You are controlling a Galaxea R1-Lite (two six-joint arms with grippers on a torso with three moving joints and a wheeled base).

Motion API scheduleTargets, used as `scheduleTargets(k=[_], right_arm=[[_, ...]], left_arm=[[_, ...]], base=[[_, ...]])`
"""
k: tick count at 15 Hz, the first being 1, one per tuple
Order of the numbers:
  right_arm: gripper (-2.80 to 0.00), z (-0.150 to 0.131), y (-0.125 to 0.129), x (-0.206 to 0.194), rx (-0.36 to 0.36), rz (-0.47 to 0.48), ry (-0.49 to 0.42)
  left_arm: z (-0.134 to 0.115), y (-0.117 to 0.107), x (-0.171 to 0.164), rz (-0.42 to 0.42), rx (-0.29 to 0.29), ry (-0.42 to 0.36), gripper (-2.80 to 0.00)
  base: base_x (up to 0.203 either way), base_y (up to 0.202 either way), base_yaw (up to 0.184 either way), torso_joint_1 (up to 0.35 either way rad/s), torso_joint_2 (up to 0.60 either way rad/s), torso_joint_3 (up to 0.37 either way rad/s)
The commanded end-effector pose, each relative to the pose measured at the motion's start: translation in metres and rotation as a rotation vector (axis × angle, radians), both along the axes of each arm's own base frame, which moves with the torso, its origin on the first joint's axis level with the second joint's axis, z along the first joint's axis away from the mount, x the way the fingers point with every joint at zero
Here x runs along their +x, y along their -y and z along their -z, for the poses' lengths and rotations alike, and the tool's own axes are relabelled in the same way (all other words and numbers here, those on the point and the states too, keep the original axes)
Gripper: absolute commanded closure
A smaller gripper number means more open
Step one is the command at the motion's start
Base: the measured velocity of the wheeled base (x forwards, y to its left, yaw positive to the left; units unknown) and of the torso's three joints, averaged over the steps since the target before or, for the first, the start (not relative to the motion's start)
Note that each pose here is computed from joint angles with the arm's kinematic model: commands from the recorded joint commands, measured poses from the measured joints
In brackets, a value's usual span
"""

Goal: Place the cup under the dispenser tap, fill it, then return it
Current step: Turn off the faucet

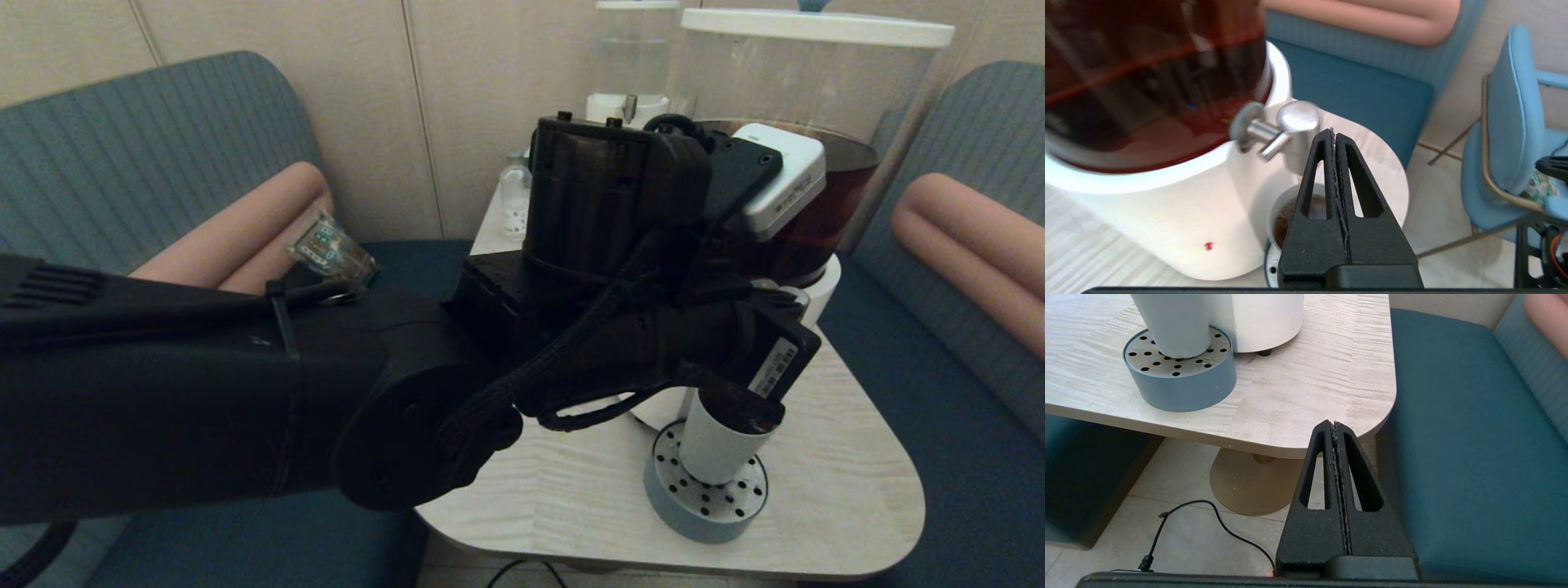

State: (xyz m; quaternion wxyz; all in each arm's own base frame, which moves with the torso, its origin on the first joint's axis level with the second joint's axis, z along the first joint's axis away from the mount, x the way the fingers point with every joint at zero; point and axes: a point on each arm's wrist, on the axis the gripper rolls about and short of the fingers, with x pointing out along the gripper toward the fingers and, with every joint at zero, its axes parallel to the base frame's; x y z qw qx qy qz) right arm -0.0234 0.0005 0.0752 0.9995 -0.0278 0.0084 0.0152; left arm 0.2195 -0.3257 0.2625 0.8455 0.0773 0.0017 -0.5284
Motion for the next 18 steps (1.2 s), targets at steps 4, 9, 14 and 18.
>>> scheduleTargets(k=[4, 9, 14, 18], right_arm=[[0.0, 0.0, 0.0, 0.0, -0.001, -0.001, 0.001], [0.0, 0.0, 0.0, 0.0, -0.001, -0.001, 0.001], [0.0, 0.0, 0.0, 0.0, -0.001, -0.001, 0.001], [0.0, 0.0, 0.0, 0.0, -0.001, -0.001, -0.001]], left_arm=[[0.01, -0.028, 0.019, 0.134, -0.137, 0.069, 0.0], [0.023, -0.039, 0.044, 0.187, -0.165, 0.083, 0.0], [0.036, -0.031, 0.051, 0.184, -0.137, 0.084, 0.0], [0.041, -0.027, 0.054, 0.184, -0.129, 0.085, 0.0]], base=[[0.0, 0.0, 0.0, 0.0, 0.0, 0.0], [0.0, 0.0, 0.0, 0.0, 0.0, 0.0], [0.0, 0.0, 0.0, 0.0, 0.0, 0.0], [0.0, 0.0, 0.0, 0.0, 0.0, 0.0]])
